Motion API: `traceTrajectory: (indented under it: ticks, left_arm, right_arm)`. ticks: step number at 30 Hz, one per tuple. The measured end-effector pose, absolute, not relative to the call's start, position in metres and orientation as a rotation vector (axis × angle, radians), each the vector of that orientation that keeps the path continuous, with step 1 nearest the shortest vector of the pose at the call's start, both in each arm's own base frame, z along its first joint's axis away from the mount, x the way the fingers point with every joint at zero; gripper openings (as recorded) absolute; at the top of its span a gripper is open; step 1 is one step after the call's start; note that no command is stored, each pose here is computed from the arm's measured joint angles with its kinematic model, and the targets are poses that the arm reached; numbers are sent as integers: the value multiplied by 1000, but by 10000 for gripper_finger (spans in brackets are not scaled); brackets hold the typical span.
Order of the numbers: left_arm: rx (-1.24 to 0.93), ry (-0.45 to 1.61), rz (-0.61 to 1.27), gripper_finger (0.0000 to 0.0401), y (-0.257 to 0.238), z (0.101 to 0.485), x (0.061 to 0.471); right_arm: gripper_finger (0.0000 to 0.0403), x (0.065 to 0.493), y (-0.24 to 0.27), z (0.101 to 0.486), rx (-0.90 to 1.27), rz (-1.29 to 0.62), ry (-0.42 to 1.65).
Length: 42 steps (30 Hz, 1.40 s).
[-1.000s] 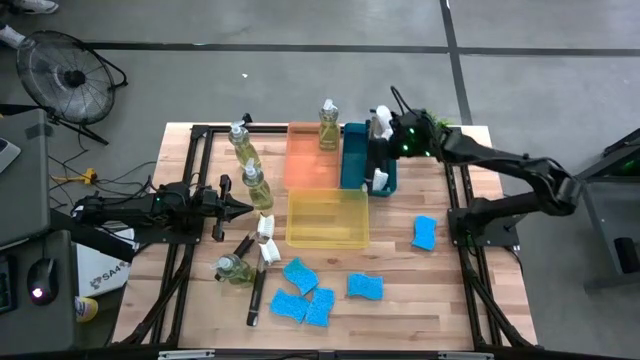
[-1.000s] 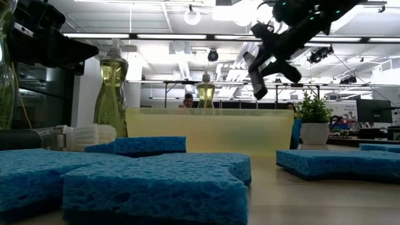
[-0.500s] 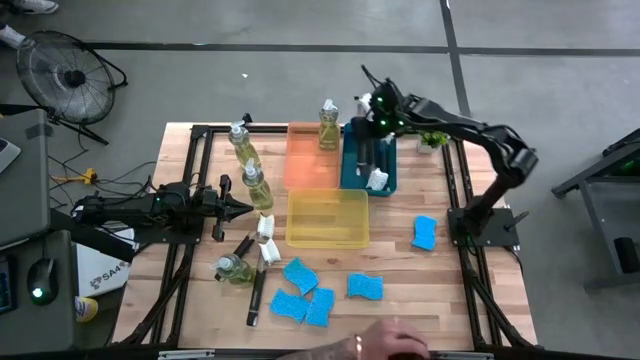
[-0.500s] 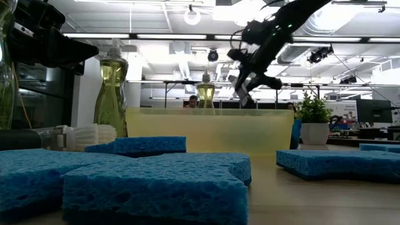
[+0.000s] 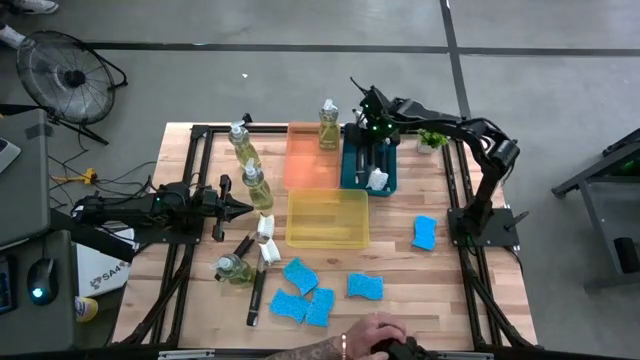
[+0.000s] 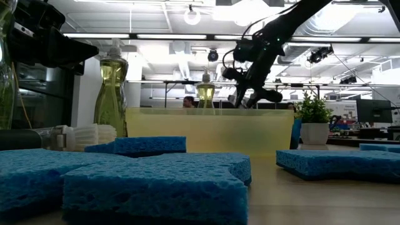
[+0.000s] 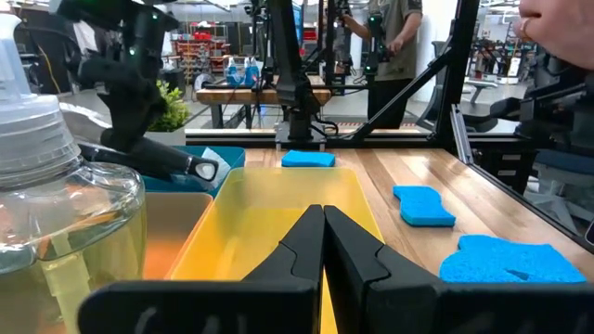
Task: Pick & Place Kitchen Sink Supplies
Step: Put the dish brush into the blue bin, then put the sponge into the yellow bin
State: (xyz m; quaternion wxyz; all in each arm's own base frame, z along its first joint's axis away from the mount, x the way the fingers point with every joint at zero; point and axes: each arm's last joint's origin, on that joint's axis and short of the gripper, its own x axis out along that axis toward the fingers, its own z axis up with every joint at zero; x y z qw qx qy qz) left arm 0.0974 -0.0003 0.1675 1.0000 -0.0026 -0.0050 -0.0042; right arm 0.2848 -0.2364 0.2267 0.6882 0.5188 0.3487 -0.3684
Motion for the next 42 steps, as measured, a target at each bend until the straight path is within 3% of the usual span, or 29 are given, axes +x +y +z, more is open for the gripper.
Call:
traceTrajectory:
  ticks: [13,36,42]
  left_arm:
    - [-5,-10,-8,1,0,168,97]
    - [-5,-10,-8,1,0,168,97]
    - [-5,-10,-9,1,0,168,97]
  right_arm:
    - [103,282,-233,219,1138,-897,811]
    - [172,284,-227,218,1127,-901,840]
    - [183,280,-224,235,1113,-869,791]
